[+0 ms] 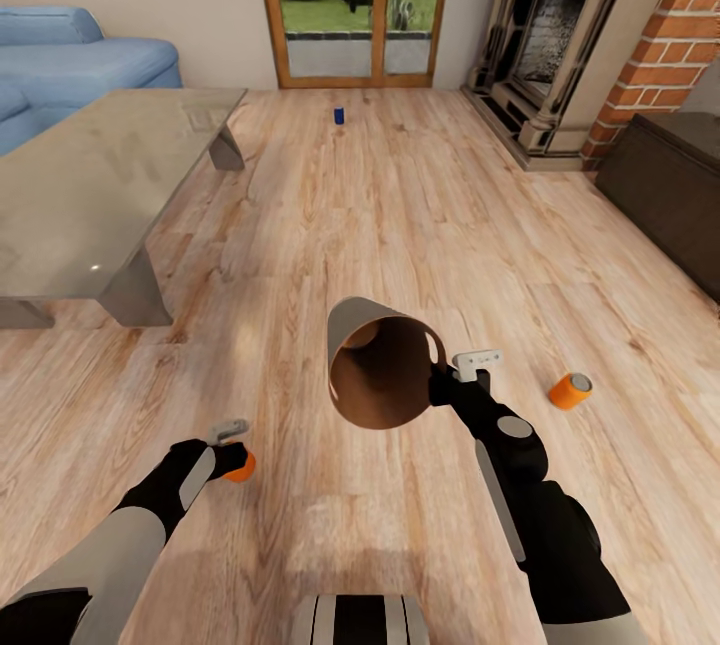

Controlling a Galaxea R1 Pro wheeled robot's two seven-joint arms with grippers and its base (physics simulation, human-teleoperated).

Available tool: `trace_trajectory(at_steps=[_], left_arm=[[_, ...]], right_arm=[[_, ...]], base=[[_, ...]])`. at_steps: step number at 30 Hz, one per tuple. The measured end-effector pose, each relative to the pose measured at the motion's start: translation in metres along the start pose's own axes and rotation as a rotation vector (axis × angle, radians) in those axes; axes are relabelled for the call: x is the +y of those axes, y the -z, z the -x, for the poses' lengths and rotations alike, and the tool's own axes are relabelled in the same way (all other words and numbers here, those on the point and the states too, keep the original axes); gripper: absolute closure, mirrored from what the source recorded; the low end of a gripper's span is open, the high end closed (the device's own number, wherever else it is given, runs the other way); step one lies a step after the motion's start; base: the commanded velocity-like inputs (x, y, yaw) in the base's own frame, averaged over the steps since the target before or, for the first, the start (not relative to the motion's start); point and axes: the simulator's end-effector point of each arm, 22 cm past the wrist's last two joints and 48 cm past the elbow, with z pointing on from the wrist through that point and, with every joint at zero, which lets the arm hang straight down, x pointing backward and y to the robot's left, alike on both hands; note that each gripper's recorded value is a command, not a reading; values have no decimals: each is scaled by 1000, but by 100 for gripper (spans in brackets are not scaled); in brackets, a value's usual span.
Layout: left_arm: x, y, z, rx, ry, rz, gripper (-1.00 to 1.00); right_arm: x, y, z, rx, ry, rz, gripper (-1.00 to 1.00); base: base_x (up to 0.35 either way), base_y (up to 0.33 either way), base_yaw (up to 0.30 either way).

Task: Put the three can of soda from the living room inside the tash can in the kitchen.

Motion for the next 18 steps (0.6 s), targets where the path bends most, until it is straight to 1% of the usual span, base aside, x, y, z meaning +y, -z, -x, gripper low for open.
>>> trace_trajectory(at_steps=[8,11,17,18], left_arm=[[-5,16,19,-42,1,-17,100],[-6,22,25,-55,1,-21,100],[-6,34,34,-61,1,-27,100],[-10,36,36,-62,2,-43,100]], right_arm=[[2,10,16,-19,5,0,100],[2,14,19,-11,7,-2,100],[1,19,26,11,8,-3,100],[-1,20,21,48,7,-3,100]], base=[[0,0,0],[0,0,0],[0,0,0],[0,0,0]])
